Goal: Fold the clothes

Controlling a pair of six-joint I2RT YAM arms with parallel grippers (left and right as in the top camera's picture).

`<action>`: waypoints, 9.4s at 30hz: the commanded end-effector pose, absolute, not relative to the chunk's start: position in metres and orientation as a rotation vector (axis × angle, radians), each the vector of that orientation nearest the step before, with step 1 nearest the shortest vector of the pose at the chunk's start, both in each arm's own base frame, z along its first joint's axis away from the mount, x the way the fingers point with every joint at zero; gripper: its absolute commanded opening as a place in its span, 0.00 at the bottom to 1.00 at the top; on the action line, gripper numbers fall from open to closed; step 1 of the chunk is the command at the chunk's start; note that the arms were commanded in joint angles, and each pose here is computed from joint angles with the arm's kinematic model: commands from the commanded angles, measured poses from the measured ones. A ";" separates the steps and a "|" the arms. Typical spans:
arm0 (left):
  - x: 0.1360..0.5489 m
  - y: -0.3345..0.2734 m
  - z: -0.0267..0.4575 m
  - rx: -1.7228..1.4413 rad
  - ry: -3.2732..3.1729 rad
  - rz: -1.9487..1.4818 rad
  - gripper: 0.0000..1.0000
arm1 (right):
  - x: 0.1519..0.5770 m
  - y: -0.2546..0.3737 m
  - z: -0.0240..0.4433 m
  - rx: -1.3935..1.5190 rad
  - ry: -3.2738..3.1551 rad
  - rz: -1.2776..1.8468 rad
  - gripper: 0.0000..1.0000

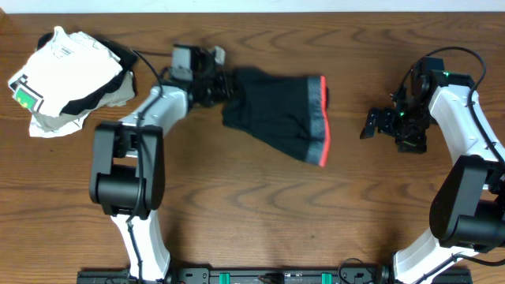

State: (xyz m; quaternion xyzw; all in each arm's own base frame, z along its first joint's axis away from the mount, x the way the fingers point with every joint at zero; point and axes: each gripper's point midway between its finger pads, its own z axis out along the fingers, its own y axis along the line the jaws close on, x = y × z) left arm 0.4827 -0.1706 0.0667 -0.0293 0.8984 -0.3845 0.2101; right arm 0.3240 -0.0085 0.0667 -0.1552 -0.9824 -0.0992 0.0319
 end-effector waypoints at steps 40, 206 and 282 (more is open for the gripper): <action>0.574 0.193 0.266 -0.425 1.902 -0.488 0.06 | 0.281 -0.006 0.072 -0.496 -2.842 -0.267 0.98; 0.551 0.202 0.157 -0.818 2.136 0.113 0.59 | 0.304 0.010 0.071 -0.476 -2.934 -0.268 0.99; 0.118 -0.086 0.391 0.142 1.838 -0.564 0.98 | 0.096 0.022 0.343 -0.339 -4.118 -0.509 0.99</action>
